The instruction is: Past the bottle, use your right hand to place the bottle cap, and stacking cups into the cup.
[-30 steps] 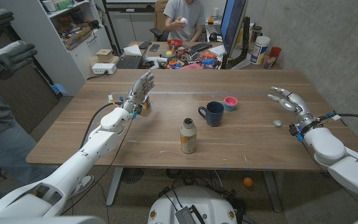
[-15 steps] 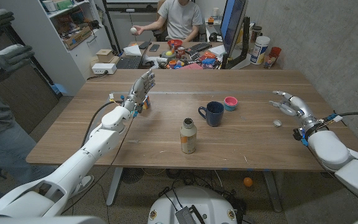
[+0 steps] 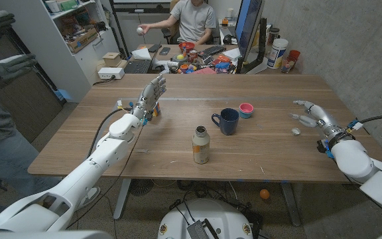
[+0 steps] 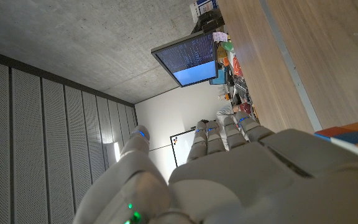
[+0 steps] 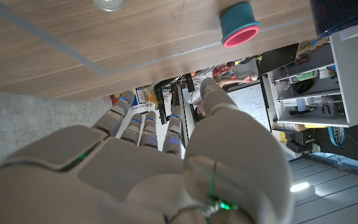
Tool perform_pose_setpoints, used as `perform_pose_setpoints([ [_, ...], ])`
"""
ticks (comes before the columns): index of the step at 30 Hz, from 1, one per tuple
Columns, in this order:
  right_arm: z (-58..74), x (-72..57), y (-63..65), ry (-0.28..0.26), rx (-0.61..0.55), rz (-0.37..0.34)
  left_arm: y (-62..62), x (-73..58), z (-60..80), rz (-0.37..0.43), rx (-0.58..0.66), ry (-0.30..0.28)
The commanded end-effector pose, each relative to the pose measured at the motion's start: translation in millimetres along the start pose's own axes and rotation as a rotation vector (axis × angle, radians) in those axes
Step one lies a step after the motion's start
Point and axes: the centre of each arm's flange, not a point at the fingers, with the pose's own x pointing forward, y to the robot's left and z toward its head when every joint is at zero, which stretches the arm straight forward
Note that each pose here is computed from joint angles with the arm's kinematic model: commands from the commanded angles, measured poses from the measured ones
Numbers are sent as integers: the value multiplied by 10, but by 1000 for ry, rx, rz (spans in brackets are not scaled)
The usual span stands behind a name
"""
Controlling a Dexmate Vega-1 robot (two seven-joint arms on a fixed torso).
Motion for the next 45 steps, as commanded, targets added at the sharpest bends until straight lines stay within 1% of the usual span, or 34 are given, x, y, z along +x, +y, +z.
perform_pose_setpoints([
  [1,-60,-63,-33,92,-167,-3,20,-18,-35,20,-13,7],
  [7,-61,-48,7,126,-223,22,9,-11,-53,17,-13,8],
  [10,-71,-15,11,148,-229,56,-4,-8,-62,14,-16,7],
  [14,-70,14,15,185,-283,64,-18,-14,-62,9,-13,6],
  [21,-99,30,61,235,-306,62,0,-42,-42,18,-11,3],
  [23,-108,36,78,238,-302,63,0,-51,-41,18,-8,5],
  [27,-108,36,107,248,-322,43,-5,-64,-51,14,-8,12],
  [29,-103,16,125,257,-317,4,-6,-69,-60,14,-7,18],
  [33,-97,-32,158,243,-307,-62,-5,-69,-65,13,-5,23],
  [37,-116,-34,205,258,-330,-71,-10,-51,-49,13,-2,20],
  [45,-166,-5,302,273,-353,-53,-24,-29,-47,9,0,22],
])
